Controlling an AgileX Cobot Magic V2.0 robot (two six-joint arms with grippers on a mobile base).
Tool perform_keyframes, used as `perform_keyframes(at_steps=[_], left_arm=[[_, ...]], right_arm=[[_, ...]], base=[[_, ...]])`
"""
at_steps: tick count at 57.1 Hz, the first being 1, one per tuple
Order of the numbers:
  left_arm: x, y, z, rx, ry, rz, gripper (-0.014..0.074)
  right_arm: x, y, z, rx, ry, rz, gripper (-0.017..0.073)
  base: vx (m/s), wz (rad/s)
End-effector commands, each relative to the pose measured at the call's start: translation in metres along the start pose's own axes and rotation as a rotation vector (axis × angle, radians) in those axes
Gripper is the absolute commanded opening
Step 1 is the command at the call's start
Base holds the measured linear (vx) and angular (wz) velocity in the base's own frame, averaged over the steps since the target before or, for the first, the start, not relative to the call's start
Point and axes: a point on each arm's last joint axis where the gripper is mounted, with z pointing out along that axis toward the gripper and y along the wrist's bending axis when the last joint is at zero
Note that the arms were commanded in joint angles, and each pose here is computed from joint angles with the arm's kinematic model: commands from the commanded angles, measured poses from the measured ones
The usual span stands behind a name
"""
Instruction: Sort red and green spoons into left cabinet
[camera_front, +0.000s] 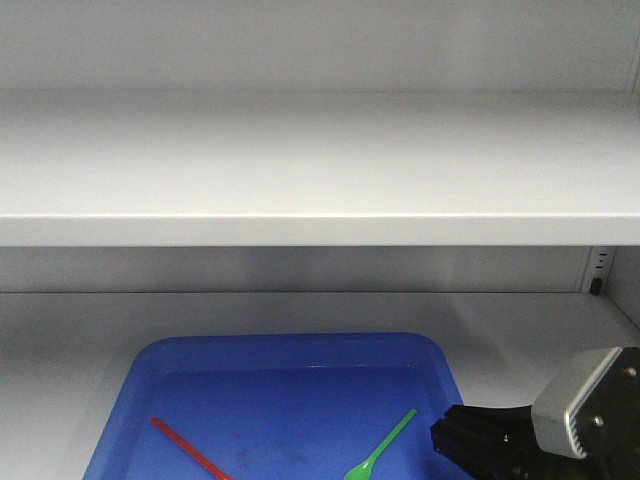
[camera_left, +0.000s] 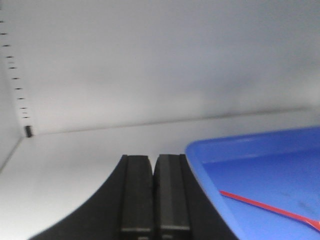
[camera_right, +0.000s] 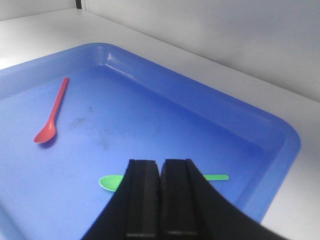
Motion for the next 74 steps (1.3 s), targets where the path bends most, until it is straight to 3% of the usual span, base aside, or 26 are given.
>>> perform_keyframes(at_steps=[1,7,19,26,35,74], left_arm=[[-0.008,0.002,-0.013,-0.014,-0.197,-0.008,-0.0001],[0.013,0.003,-0.025,-0.015,-0.251,0.005,-0.0001],[0.064,0.006,-0.035,-0.019,-0.245,0.022,-0.0001],[0.087,0.007,-0.035,-0.023,-0.273,0.060,-0.0001],[0.106,0.009,-0.031,-0.017,-0.311,0.003,-0.0001],[0.110,0.009,-0.030,-0.018,-0.268,0.002,-0.0001]], right_arm=[[-0.015,0.001,-0.005,-0.016,-0.076,0.044,-0.0003],[-0.015,0.001,-0.005,-0.016,-0.076,0.044,-0.0003],[-0.015,0.001,-0.005,-0.016,-0.076,0.044,-0.0003],[-0.015,0.001,-0.005,-0.016,-0.076,0.044,-0.0003],[-0.015,0.001,-0.005,-0.016,-0.076,0.044,-0.0003],[-0.015,0.002,-0.005,-0.017,-0.077,0.044,-0.0003]], base=[[0.00,0.00],[0.00,0.00],[0.00,0.00],[0.00,0.00],[0.00,0.00],[0.00,0.00]])
